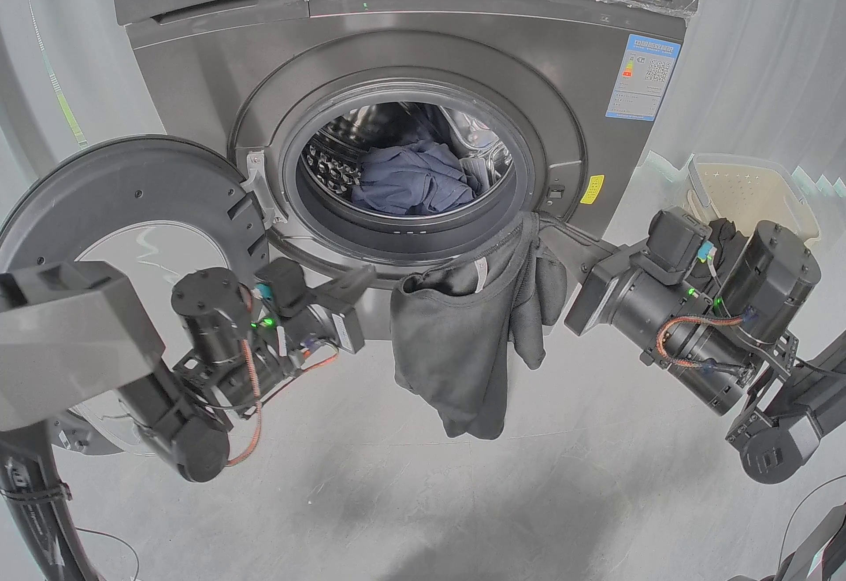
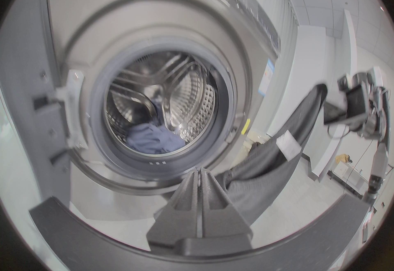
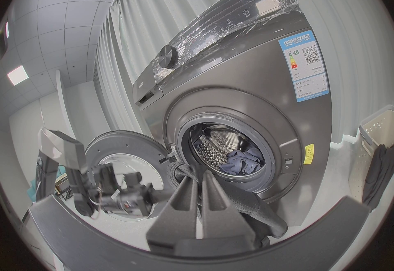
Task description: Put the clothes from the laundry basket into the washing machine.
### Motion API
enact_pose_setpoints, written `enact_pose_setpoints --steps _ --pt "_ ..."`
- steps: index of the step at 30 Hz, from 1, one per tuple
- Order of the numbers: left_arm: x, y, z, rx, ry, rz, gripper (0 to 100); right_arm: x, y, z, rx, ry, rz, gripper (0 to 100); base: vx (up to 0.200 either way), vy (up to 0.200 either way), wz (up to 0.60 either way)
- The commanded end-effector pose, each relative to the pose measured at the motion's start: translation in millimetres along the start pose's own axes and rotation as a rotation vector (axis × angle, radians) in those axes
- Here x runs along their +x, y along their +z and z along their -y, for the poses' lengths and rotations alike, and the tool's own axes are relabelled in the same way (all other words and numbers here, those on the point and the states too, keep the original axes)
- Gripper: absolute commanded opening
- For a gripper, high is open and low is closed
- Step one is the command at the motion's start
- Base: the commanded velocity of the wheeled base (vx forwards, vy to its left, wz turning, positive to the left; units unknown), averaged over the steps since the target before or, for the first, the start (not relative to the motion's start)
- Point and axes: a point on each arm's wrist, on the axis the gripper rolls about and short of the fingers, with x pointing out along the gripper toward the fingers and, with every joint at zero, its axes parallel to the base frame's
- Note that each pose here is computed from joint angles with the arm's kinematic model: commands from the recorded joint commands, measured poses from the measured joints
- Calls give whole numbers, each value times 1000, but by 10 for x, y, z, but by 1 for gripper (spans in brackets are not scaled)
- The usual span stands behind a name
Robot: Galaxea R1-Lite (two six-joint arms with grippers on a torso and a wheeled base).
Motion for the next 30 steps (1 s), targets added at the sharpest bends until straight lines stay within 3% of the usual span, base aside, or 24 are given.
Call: enact_pose_setpoints --steps 1,6,10,12,16,17,23,27,30 --pt "-502 682 -61 -3 48 150 0 -46 -31 11 0 -5 -17 0 0 0 0" --pt "-605 880 -9 7 36 213 0 -69 -76 13 0 -5 -38 0 0 0 0" --pt "-647 784 79 -4 11 169 0 -60 -65 -11 3 2 -31 0 0 0 0" --pt "-635 471 154 -32 -21 46 0 -57 -53 -17 5 4 -25 0 0 0 0" --pt "-568 68 118 -38 -51 -102 0 -59 -50 -22 5 8 -21 0 0 0 0" --pt "-568 -9 110 -36 -64 -132 100 -63 -41 -28 4 10 -18 0 0 0 0" --pt "-537 -277 -26 -27 -134 -225 100 -75 -57 -13 3 8 -23 0 0 0 0" --pt "-513 -423 -247 62 -238 -252 100 -113 -91 -11 2 21 -35 0 0 0 0" --pt "-466 -449 -320 93 -267 -240 100 -113 -91 -19 1 25 -34 0 0 0 0"
